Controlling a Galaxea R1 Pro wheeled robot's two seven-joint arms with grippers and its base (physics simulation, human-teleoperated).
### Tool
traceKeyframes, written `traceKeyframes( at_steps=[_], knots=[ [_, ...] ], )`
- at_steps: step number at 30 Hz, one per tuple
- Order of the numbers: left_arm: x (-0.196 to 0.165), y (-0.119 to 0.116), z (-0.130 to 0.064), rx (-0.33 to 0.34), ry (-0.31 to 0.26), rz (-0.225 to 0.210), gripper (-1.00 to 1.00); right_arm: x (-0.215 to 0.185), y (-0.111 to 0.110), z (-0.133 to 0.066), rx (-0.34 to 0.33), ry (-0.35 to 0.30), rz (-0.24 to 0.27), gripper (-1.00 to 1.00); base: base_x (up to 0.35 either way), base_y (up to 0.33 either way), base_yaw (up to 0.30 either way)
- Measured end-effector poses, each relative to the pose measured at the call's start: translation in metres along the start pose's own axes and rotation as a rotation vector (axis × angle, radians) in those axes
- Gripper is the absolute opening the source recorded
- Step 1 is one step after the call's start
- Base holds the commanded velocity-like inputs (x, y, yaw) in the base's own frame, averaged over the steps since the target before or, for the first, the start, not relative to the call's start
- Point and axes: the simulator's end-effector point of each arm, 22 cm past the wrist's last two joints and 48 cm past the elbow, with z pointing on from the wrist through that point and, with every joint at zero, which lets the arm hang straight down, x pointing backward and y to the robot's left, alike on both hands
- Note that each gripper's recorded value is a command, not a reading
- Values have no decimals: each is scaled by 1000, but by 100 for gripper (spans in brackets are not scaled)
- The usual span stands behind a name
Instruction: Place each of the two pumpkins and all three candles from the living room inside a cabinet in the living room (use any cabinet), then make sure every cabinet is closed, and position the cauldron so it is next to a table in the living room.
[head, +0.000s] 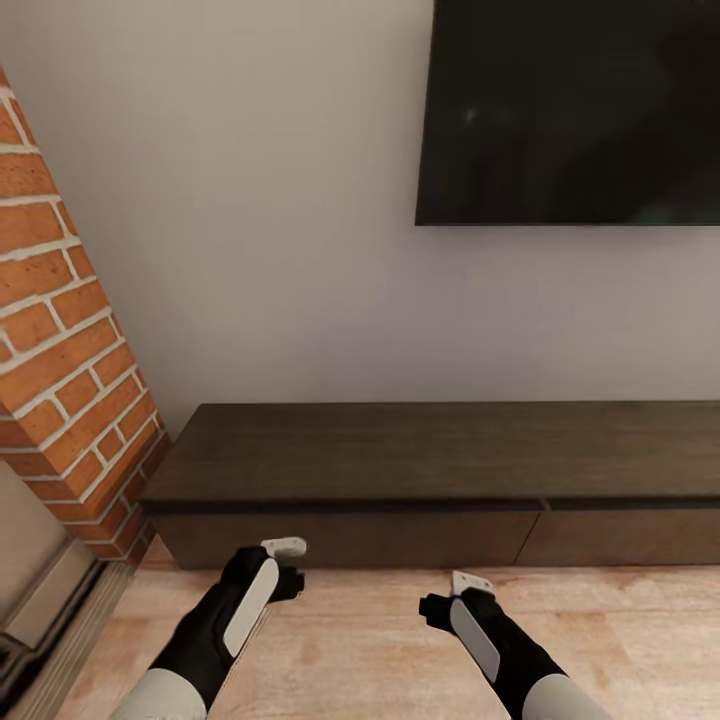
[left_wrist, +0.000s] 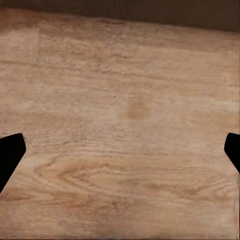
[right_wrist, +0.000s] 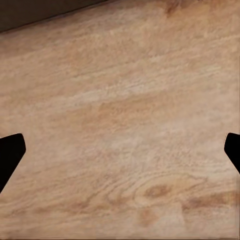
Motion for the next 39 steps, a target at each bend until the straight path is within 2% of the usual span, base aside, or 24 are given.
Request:
traceKeyframes(
  at_steps=[3, 5, 14, 24, 39],
  knots=[
    [-4, 10, -4, 0, 14, -51, 100, -5, 3, -8, -5, 8, -10, 100, 0, 0, 0],
    [-6, 11, -8, 2, 17, -59, 100, -4, 4, -12, -4, 28, -23, 100, 0, 0, 0],
    [-7, 12, -26, 2, 67, -40, 100, -18, 14, -32, -21, 32, -26, 100, 0, 0, 0],
    [-17, 13, -45, 2, 70, -39, 100, -29, 16, -51, -19, 36, -27, 100, -25, 0, 0],
    [-33, 12, -72, 2, 69, -40, 100, -47, 21, -78, -22, 29, -24, 100, -155, 0, 0]
  ],
)
